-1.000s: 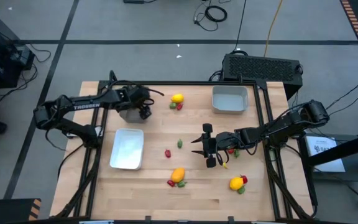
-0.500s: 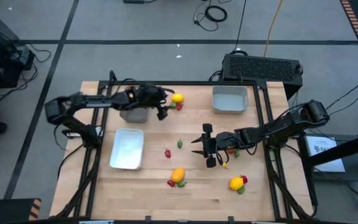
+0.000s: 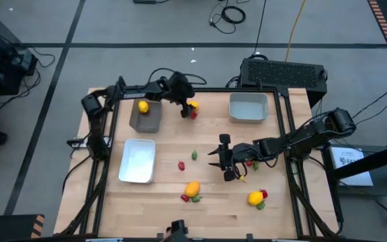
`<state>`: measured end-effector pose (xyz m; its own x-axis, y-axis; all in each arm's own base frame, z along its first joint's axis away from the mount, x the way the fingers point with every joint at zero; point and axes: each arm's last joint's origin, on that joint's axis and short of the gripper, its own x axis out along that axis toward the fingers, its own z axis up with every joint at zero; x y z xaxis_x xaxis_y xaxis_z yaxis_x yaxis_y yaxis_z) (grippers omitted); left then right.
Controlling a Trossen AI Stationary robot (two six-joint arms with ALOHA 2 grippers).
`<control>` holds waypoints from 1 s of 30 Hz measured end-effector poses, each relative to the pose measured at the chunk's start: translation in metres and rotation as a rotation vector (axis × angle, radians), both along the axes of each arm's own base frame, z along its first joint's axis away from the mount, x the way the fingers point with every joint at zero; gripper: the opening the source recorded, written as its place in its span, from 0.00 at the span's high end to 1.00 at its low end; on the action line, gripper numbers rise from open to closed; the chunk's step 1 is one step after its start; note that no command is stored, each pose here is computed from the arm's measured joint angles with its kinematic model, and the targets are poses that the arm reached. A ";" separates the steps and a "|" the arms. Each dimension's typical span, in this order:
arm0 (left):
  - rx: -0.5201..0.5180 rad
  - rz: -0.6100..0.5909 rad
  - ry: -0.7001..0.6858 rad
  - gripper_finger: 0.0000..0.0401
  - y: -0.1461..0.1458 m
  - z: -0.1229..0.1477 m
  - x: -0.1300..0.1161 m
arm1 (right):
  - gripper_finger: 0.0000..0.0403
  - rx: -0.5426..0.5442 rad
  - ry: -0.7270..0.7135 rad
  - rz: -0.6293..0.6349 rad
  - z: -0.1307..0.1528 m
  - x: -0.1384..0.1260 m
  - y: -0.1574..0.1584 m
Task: Sort produce into baskets
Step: Put the top left yellow lemon into the black bin
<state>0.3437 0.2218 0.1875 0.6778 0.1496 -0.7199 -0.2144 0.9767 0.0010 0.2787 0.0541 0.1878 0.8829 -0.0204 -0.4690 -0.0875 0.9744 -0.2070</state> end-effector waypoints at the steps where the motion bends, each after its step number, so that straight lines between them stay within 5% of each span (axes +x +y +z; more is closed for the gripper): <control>1: -0.019 -0.011 -0.003 0.20 0.002 -0.002 0.001 | 0.58 -0.001 0.004 -0.003 0.000 0.000 -0.001; 14: -0.007 0.011 0.064 0.20 0.012 -0.039 0.008 | 0.58 -0.001 0.038 -0.044 -0.003 0.000 -0.012; 30: -0.044 0.022 0.125 0.20 0.012 -0.049 0.003 | 0.58 -0.001 0.046 -0.053 -0.004 0.000 -0.014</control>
<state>0.3470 0.2339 0.1389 0.5793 0.1301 -0.8046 -0.2370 0.9714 -0.0135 0.2788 0.0398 0.1840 0.8582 -0.0674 -0.5089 -0.0449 0.9777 -0.2053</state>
